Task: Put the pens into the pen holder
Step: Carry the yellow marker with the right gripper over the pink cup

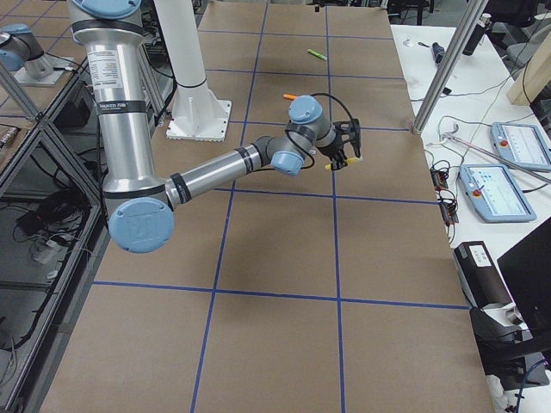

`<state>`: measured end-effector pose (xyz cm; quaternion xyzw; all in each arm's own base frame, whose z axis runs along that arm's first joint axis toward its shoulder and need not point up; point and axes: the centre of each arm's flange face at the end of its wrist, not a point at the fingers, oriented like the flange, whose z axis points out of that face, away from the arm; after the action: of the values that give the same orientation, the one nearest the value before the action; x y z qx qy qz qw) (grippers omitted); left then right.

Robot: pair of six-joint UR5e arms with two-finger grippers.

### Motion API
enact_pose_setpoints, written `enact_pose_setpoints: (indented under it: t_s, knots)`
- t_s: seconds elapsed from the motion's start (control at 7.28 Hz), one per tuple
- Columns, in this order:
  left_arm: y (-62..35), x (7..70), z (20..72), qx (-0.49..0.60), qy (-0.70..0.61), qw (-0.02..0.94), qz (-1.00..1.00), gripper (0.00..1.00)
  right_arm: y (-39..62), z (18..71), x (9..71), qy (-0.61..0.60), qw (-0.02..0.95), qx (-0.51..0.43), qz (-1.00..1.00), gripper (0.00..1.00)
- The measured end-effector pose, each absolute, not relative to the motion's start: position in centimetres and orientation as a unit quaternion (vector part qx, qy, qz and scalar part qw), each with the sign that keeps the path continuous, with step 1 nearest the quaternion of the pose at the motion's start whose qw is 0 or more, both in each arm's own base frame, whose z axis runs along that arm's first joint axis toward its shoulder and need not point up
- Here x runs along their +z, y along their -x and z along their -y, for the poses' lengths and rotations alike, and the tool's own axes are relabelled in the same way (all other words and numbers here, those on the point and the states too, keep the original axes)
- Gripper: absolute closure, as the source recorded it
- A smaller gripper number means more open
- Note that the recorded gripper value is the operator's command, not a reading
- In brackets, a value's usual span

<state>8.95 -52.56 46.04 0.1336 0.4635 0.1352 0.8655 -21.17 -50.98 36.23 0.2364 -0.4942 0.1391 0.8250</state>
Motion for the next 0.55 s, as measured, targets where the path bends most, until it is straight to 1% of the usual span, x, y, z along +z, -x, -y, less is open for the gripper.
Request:
enact_pose_setpoints:
  t_s: [0.27, 0.55]
  knots:
    - [-14.8, 42.6, 53.5, 0.172, -0.138, 0.859, -0.461, 0.01, 27.2, 49.7, 30.1, -0.269, 0.79, 0.178, 0.521, 1.0]
    - [-16.7, 42.5, 53.1, 0.184, -0.135, 0.86, -0.456, 0.01, 35.7, 46.6, 24.2, -0.3, 0.776, 0.2, 0.518, 1.0]
